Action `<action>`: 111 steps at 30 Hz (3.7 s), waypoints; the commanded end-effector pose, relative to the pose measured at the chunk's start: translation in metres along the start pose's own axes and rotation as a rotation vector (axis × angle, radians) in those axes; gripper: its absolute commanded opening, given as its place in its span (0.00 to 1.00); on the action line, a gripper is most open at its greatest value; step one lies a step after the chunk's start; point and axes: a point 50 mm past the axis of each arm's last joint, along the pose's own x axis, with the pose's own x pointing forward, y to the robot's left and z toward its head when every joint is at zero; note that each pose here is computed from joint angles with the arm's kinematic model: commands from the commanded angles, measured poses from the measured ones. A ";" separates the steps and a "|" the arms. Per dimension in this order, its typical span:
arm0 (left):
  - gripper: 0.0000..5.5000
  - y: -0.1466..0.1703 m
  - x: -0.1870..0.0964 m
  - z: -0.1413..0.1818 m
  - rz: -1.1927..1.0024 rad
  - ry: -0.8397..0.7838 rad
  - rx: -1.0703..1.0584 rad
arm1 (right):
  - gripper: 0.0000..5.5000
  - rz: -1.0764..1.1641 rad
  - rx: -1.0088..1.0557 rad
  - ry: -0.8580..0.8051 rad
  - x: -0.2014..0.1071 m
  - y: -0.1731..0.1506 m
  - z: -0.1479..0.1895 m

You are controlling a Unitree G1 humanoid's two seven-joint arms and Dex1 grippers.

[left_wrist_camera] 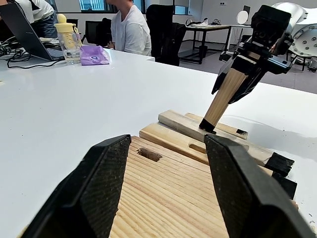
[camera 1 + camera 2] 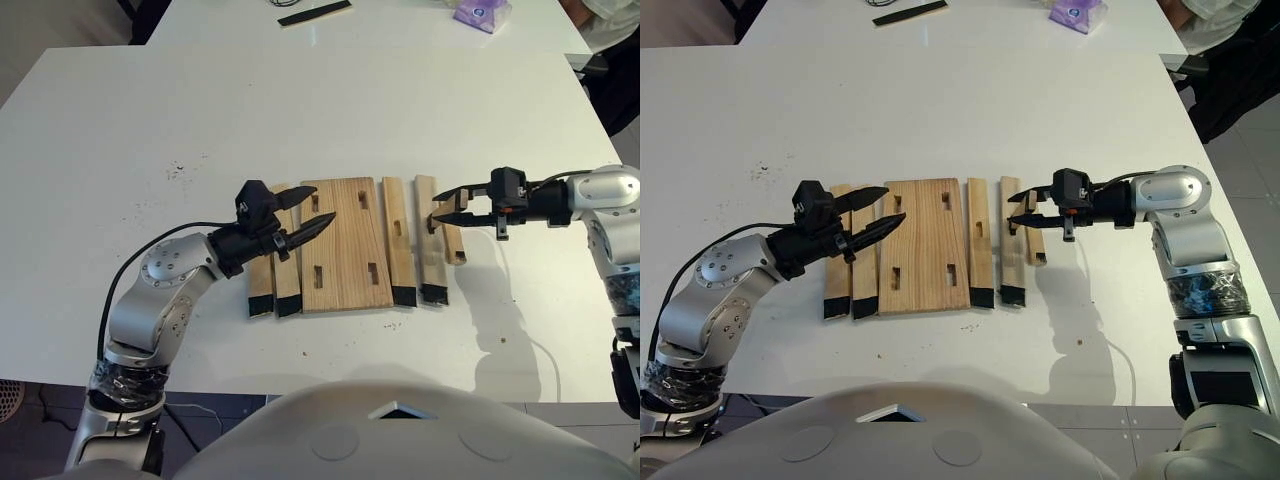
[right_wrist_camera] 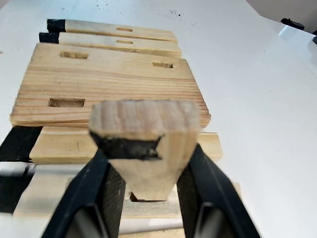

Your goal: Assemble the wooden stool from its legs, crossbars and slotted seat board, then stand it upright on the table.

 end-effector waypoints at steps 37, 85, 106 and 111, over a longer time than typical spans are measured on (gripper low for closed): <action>0.50 -0.010 0.002 -0.012 -0.054 0.067 0.012 | 0.46 0.184 0.396 0.089 0.045 0.032 -0.061; 0.50 0.000 -0.004 -0.014 -0.083 0.097 0.024 | 0.49 -0.039 0.509 -0.735 0.005 -0.006 0.080; 0.50 -0.012 -0.019 -0.043 0.180 0.074 -0.073 | 0.49 0.047 0.541 0.040 0.004 0.118 -0.007; 0.50 -0.010 -0.015 -0.046 0.218 0.062 -0.074 | 0.49 -0.019 0.477 0.100 0.011 0.105 -0.027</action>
